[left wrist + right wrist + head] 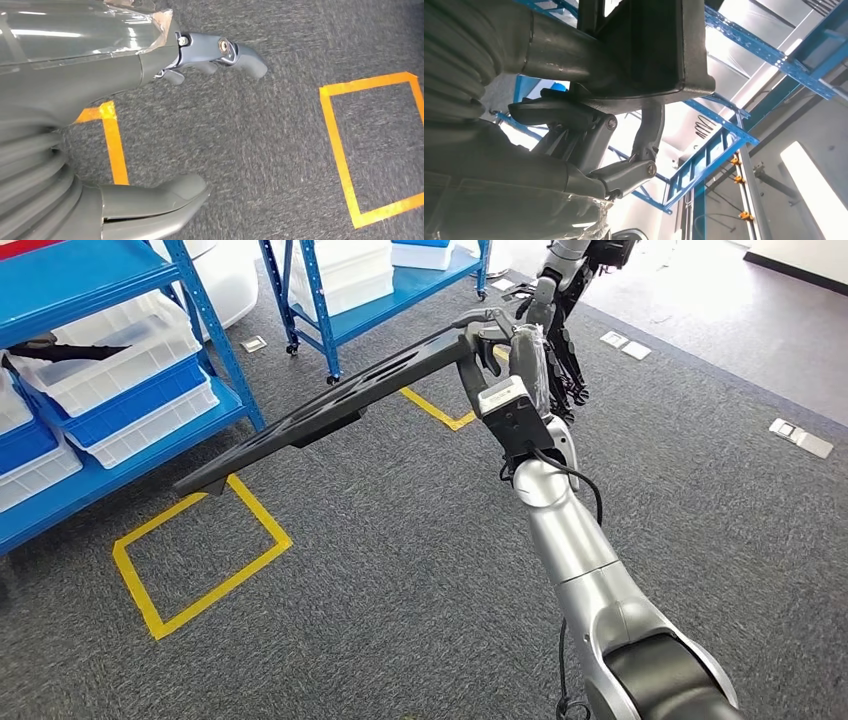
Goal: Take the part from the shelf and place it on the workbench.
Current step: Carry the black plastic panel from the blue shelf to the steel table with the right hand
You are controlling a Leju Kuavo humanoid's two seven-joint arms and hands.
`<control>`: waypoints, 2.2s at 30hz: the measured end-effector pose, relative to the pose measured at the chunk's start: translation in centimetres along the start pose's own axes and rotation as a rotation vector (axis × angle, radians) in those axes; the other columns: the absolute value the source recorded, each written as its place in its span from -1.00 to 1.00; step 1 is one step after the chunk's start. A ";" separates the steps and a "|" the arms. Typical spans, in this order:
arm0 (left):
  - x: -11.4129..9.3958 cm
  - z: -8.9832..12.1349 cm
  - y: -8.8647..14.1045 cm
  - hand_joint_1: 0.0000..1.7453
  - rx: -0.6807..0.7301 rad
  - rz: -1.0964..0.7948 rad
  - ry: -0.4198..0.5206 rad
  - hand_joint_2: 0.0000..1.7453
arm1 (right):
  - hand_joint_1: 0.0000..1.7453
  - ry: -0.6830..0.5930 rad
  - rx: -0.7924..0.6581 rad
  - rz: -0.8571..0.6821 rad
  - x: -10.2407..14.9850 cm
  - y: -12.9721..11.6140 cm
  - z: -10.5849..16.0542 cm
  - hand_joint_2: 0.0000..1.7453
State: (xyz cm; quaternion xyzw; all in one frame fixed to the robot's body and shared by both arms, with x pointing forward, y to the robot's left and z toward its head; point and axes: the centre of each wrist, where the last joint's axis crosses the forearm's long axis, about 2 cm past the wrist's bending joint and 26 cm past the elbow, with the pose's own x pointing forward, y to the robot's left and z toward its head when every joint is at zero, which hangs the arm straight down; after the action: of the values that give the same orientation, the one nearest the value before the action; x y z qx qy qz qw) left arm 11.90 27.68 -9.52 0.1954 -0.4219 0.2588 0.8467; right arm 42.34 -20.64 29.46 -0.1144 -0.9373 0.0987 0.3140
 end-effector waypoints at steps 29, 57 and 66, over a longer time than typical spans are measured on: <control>-0.4 0.3 0.3 -1.00 0.015 -0.011 0.009 1.00 | 1.00 0.039 -0.060 -0.011 -1.4 0.1 3.1 1.00; 1.0 -0.2 -1.6 -1.00 -0.072 -0.055 -0.047 1.00 | 1.00 0.106 -0.122 0.112 -2.1 -3.6 6.2 1.00; 1.4 -0.2 -2.4 -1.00 -0.102 -0.058 -0.059 1.00 | 1.00 0.118 -0.145 0.152 -2.8 -5.4 6.2 1.00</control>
State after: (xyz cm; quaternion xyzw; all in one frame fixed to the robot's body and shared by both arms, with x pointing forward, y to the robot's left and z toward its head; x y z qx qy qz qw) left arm 14.17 26.31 -8.80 0.1716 -0.4535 0.2066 0.8498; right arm 39.92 -27.29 24.40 -0.2130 -0.9106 0.0473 0.3510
